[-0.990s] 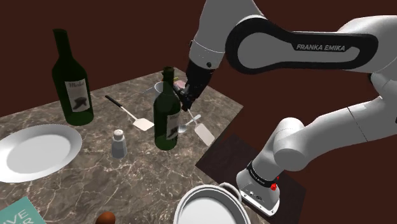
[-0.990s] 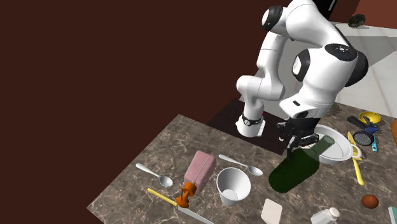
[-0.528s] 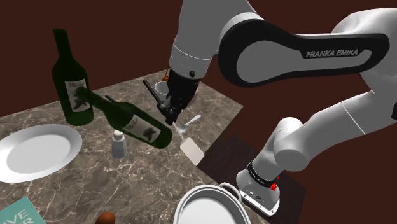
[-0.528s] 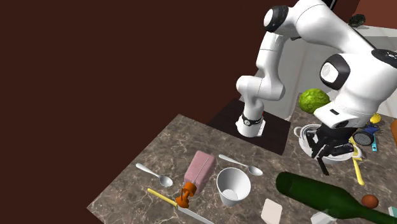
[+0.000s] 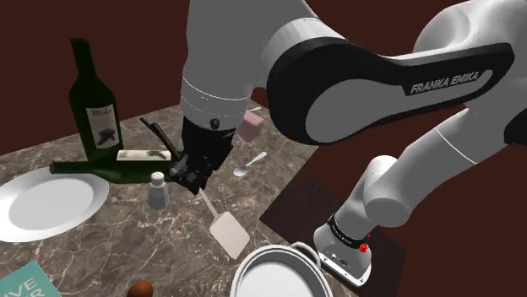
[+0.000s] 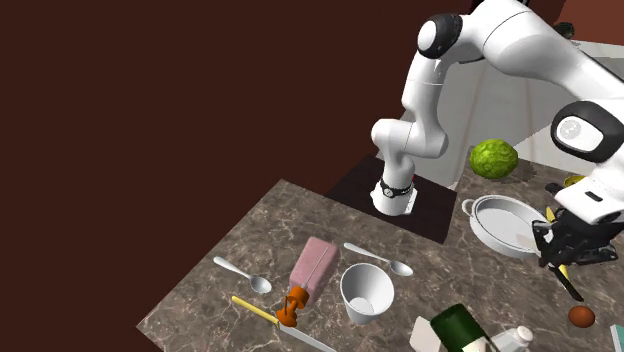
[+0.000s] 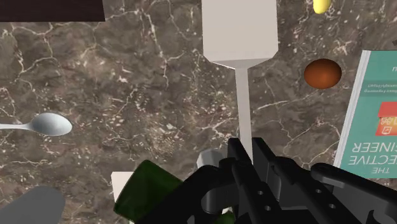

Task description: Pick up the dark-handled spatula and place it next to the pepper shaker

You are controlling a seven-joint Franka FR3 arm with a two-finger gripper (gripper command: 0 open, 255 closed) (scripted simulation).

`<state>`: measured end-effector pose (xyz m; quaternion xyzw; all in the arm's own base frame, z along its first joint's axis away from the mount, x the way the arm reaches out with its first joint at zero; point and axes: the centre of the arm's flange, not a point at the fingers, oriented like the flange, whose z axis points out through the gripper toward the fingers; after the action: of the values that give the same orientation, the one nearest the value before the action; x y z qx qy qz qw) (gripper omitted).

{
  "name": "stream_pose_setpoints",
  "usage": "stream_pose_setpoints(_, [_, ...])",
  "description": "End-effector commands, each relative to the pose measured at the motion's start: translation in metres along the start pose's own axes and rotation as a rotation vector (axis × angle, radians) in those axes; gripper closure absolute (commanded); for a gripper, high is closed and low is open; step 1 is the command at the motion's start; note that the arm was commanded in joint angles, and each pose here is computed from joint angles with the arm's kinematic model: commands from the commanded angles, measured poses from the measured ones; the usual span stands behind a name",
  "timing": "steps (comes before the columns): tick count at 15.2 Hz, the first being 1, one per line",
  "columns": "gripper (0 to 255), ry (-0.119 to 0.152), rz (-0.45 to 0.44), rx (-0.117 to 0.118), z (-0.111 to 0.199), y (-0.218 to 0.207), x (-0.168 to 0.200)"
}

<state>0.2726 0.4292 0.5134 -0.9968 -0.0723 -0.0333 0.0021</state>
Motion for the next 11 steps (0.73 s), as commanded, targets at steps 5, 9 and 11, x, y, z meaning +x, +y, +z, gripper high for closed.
stream_pose_setpoints(5, [255, 0.000, 0.001, 0.001, 0.031, -0.005, -0.003])
stream_pose_setpoints(9, [255, 0.000, 0.001, 0.001, 0.052, -0.005, -0.005])
stream_pose_setpoints(11, [255, 0.000, 0.001, 0.001, 0.063, -0.005, -0.005])
